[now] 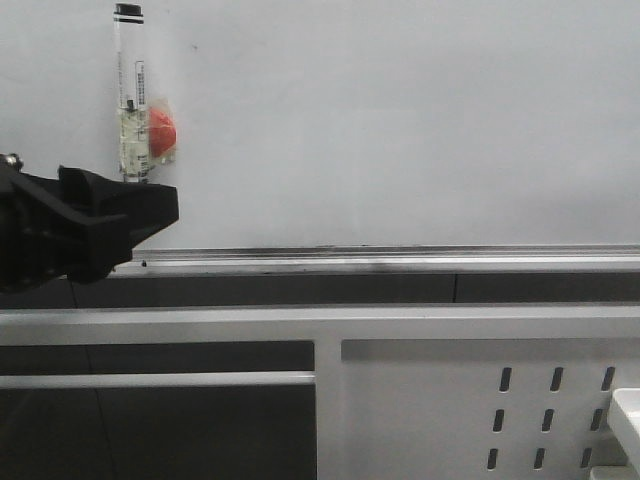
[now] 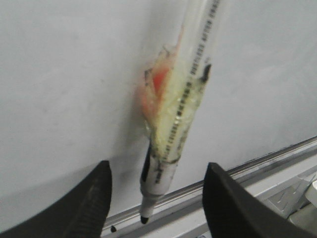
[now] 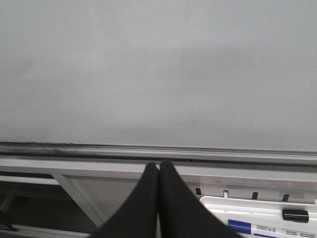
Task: Write number 1 on whiteboard
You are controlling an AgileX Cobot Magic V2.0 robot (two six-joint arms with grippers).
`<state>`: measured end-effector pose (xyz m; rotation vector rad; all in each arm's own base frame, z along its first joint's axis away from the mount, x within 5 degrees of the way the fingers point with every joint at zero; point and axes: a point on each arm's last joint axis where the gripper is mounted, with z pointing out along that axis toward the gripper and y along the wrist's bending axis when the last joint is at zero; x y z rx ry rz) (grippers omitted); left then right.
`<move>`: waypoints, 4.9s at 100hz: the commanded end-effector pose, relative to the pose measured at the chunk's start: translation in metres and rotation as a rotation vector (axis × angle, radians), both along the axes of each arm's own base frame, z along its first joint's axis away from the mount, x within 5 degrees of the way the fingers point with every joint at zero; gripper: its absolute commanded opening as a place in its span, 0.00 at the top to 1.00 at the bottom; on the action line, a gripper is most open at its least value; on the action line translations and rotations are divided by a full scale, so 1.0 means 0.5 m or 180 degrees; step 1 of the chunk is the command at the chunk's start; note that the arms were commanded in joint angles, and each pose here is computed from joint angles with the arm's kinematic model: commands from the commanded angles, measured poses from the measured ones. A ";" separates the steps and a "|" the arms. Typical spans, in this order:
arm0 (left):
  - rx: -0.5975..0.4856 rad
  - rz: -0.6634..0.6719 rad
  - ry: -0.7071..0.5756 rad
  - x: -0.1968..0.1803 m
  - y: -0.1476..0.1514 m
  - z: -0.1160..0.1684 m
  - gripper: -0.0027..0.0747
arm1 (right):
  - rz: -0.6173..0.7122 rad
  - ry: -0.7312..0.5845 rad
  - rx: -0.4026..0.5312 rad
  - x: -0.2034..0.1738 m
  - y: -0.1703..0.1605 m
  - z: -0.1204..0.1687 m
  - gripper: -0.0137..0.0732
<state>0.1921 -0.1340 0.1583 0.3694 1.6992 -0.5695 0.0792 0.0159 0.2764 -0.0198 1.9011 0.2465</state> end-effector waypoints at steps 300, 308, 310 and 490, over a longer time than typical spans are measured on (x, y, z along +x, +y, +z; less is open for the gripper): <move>0.2079 -0.1744 -0.0987 -0.071 -0.110 0.201 0.76 | 0.2610 -0.0086 -0.1053 0.158 0.339 0.124 0.93; 0.2081 -0.1731 -0.0993 -0.072 -0.108 0.204 0.55 | 0.2610 -0.0086 -0.1053 0.158 0.339 0.124 0.93; 0.2081 -0.1719 -0.0990 -0.072 -0.107 0.205 0.52 | 0.2610 -0.0086 -0.1053 0.158 0.339 0.124 0.93; -0.0024 0.0278 -0.0831 -0.091 0.135 0.275 0.99 | 0.1165 -0.0878 -0.0874 0.132 0.118 0.103 0.92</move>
